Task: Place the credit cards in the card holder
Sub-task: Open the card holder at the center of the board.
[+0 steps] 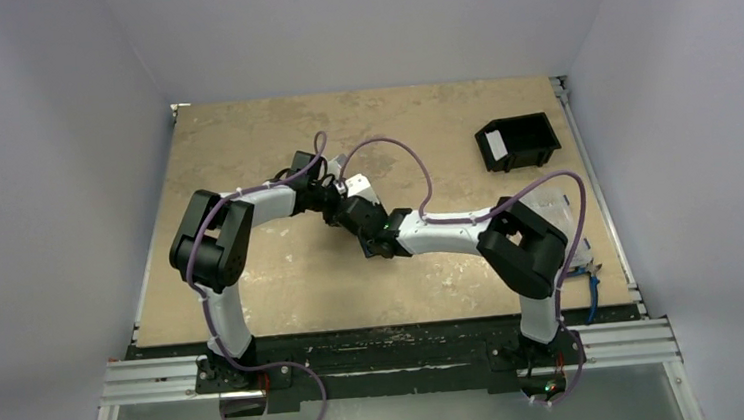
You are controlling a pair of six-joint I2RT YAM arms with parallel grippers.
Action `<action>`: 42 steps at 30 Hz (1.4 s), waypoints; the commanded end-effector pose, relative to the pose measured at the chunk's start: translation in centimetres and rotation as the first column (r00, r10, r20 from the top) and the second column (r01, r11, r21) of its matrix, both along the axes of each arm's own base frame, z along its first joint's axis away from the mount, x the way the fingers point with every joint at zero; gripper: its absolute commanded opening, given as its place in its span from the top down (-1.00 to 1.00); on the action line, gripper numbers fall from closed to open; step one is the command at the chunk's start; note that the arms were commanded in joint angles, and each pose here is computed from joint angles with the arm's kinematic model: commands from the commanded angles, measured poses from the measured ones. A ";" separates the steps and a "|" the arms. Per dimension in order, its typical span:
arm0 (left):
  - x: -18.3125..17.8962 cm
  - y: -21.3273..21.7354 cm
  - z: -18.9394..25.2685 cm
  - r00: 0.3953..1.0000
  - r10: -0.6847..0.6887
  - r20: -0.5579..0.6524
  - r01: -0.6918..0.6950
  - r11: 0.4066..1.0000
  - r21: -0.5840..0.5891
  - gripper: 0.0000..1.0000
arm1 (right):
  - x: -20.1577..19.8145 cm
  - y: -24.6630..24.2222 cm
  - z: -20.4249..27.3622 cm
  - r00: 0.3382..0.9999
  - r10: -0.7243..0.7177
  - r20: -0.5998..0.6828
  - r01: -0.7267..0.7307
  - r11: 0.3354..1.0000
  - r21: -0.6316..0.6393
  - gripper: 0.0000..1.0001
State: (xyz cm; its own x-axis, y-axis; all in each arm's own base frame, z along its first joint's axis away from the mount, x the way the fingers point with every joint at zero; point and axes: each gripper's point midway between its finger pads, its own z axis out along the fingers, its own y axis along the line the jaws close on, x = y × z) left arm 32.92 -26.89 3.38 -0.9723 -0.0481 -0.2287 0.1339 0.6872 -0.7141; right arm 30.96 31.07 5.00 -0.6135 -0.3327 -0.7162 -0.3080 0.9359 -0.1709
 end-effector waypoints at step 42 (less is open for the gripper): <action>-2.0 5.3 2.4 0.958 0.191 0.215 -0.249 0.925 0.287 -0.20 | -1.0 -1.0 4.3 0.935 0.226 -0.275 0.143 0.468 0.872 1.00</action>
